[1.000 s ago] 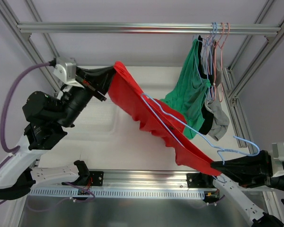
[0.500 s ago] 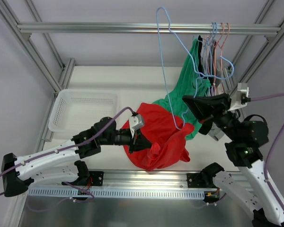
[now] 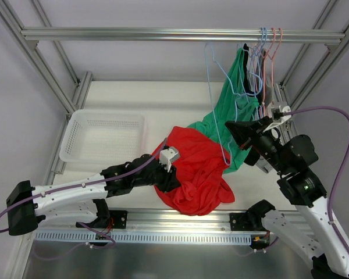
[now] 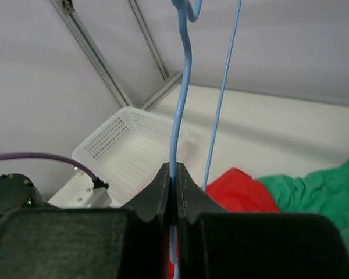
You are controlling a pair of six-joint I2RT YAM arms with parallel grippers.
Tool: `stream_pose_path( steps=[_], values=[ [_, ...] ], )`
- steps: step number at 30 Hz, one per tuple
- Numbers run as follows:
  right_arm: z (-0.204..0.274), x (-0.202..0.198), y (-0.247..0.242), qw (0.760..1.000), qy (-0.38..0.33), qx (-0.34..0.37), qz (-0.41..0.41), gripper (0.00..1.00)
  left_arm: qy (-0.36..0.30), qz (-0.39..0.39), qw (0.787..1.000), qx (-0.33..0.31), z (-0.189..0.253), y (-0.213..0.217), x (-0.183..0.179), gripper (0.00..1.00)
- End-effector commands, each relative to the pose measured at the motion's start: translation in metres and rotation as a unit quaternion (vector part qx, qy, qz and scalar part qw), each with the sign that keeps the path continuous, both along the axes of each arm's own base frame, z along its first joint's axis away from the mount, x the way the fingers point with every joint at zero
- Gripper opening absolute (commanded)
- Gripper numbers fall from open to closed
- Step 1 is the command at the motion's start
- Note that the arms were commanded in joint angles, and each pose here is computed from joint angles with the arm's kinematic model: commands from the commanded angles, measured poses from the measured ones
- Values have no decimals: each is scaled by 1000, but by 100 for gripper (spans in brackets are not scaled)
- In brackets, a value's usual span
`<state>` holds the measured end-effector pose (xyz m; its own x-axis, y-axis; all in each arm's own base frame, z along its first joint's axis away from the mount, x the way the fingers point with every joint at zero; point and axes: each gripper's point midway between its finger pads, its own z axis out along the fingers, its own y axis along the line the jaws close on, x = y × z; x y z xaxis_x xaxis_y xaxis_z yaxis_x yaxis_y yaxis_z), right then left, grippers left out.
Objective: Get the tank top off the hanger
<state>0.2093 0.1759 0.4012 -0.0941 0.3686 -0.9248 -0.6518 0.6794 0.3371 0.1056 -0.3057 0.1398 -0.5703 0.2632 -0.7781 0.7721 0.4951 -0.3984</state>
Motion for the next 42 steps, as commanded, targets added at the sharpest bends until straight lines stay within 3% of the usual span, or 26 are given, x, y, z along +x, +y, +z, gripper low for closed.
stream_pose_path(
  steps=[1, 3, 5, 14, 24, 29, 36, 37, 38, 39, 40, 42],
  values=[
    [-41, -2, -17, 990, 104, -91, -35, 0, -35, 83, 996, 20, 31, 15, 26, 30],
    [-42, 6, -20, 982, 129, -130, -49, 0, -50, 92, 994, 16, 52, 17, 31, 70],
    [-34, 20, -20, 971, 157, -170, -65, 0, -59, 102, 993, 19, 68, 24, 33, 99],
    [52, 88, -7, 968, 122, -181, -125, 0, -58, 126, 990, 11, 75, 56, 25, 99],
    [32, 178, 12, 956, 198, -172, -132, 0, -44, 135, 990, 19, 64, 74, 17, 99],
    [5, 189, 18, 948, 226, -186, -126, 0, -48, 137, 989, 22, 64, 75, 18, 99],
    [-9, 174, 21, 946, 251, -178, -106, 0, -46, 144, 987, 49, 54, 70, 24, 99],
    [-9, 172, 22, 946, 250, -177, -102, 5, -47, 149, 986, 54, 53, 70, 27, 99],
    [-8, 168, 21, 947, 249, -176, -100, 26, -48, 165, 983, 65, 50, 68, 33, 99],
    [-7, 165, 20, 948, 247, -175, -98, 38, -48, 176, 981, 71, 48, 67, 38, 99],
    [-5, 161, 20, 949, 245, -174, -93, 66, -48, 184, 979, 76, 49, 65, 42, 99],
    [2, 147, 16, 952, 237, -171, -88, 82, -39, 192, 975, 109, 33, 53, 50, 99]
  ],
)
